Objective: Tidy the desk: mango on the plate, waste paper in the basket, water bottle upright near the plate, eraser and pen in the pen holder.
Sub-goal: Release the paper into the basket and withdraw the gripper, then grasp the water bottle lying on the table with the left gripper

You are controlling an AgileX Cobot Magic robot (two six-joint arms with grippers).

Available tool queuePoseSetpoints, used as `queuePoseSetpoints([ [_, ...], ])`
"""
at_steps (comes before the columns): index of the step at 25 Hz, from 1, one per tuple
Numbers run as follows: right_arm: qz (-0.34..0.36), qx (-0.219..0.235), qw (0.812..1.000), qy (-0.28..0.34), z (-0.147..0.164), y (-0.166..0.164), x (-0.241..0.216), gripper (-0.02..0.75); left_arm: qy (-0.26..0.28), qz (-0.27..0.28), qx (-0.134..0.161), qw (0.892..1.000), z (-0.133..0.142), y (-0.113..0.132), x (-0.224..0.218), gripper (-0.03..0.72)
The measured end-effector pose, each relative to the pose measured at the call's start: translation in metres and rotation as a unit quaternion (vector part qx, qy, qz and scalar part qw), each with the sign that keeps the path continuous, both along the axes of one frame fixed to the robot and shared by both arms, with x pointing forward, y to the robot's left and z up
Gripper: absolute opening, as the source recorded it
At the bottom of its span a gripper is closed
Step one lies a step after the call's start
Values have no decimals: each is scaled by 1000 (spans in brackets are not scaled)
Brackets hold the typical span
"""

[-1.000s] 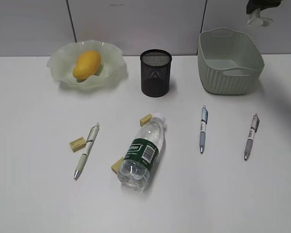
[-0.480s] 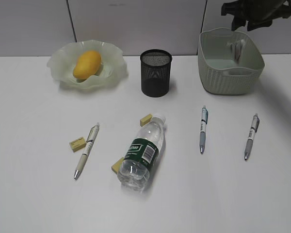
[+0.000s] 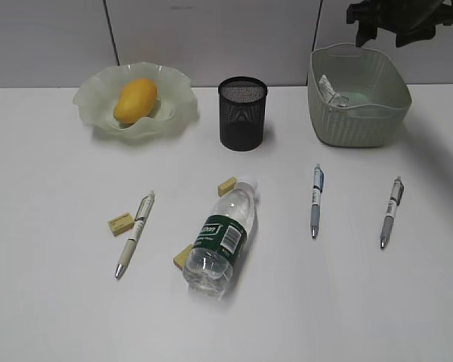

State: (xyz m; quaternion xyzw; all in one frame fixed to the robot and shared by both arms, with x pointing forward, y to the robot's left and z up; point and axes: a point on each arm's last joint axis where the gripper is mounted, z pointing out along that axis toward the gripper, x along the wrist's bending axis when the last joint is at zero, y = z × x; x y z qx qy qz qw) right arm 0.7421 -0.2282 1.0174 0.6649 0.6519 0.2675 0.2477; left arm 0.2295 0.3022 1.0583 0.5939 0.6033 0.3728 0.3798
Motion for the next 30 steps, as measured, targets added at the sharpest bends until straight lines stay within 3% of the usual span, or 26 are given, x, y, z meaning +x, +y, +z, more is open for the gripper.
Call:
queuePoseSetpoints([
  [6,-12,-18,996,87,-3,-4,-12,566,0,0,0,1000,0,0,0,238],
  [13,28,-62,980,190,15,-7,-29,549,0,0,0,1000,0,0,0,238],
  [24,46,-23,985,166,51,-1,-42,415,0,0,0,1000,0,0,0,238],
  [30,58,-30,983,169,69,-5,-68,397,0,0,0,1000,0,0,0,238],
])
